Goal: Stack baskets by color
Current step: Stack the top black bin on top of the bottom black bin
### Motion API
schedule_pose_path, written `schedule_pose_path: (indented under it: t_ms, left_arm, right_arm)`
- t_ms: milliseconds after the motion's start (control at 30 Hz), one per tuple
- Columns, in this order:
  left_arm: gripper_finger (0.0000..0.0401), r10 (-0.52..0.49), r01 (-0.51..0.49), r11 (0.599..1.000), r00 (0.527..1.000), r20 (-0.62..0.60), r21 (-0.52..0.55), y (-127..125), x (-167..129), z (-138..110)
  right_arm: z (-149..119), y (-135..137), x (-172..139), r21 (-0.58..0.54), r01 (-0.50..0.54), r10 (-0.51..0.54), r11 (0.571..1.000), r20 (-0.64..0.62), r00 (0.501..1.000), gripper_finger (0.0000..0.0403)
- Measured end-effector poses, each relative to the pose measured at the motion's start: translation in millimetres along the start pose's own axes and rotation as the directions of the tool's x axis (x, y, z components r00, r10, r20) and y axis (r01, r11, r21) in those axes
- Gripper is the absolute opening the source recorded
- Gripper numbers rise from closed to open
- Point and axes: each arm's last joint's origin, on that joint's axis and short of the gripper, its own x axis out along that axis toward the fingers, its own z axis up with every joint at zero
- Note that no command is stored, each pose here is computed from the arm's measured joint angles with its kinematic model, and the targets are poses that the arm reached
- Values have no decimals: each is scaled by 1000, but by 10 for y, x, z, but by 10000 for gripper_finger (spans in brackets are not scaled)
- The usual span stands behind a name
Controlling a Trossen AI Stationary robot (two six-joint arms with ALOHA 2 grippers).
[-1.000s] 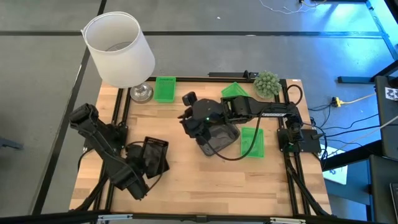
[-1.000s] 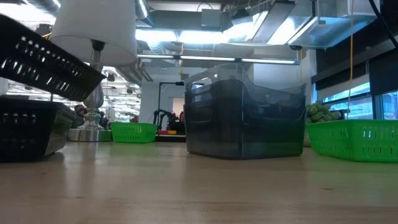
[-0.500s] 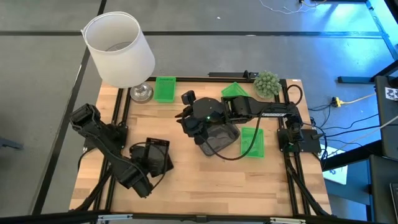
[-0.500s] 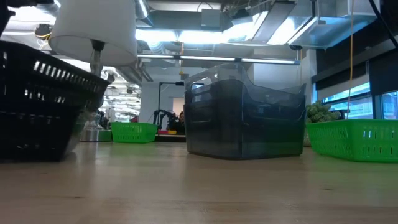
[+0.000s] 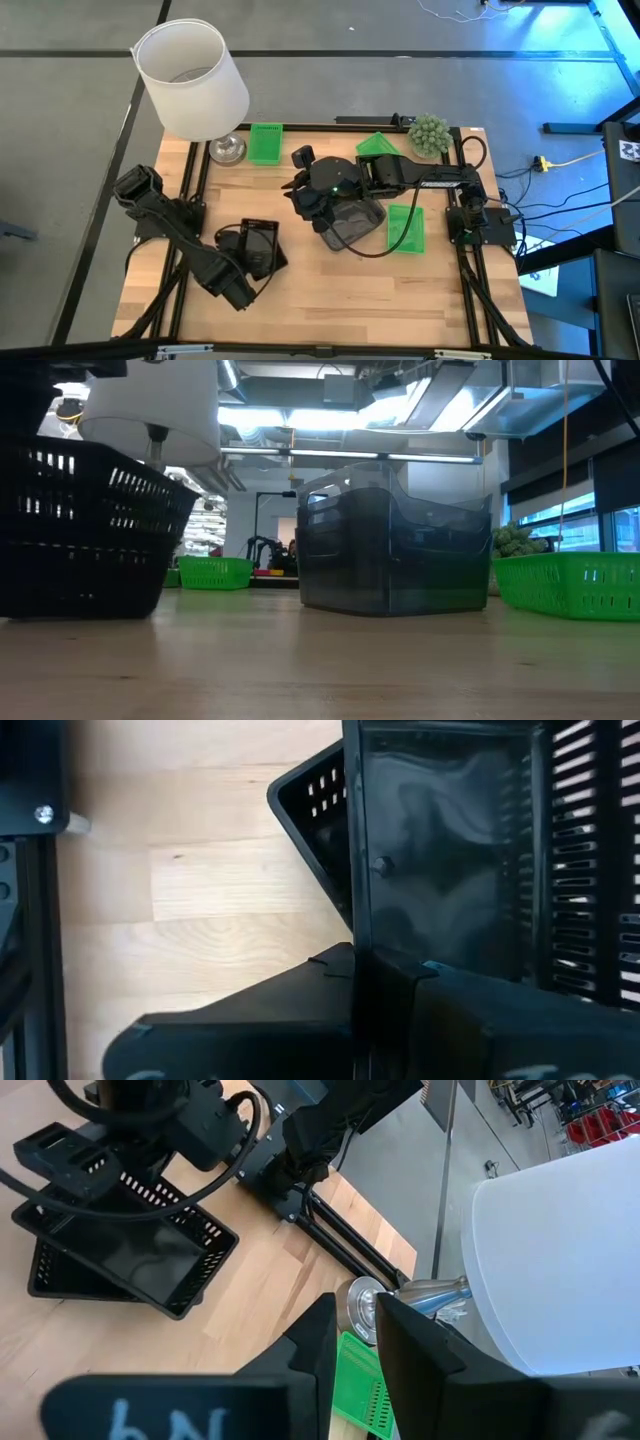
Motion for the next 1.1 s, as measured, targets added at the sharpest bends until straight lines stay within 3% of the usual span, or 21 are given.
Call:
schedule_pose_path:
  t_ms: [200, 633, 900, 1100]
  left_arm:
    - [0, -71, 66, 995, 995, -67, -69, -137, 15, 11]
    - [0, -173, 166, 979, 984, -51, -119, -304, -195, 82]
    - [0, -219, 222, 966, 975, 38, -132, -327, -187, 131]
    - [0, -212, 217, 968, 976, 51, -125, -315, -187, 140]
  right_arm:
    - [0, 0, 0, 0, 0, 0, 1000, 0, 1000, 75]
    - [-1, 1, -1, -3, -1, 1, 1000, -1, 1000, 75]
    - [-24, 22, -1, -116, -29, 27, 993, -20, 999, 75]
    - [-11, 43, -3, -139, -90, 95, 986, 30, 995, 75]
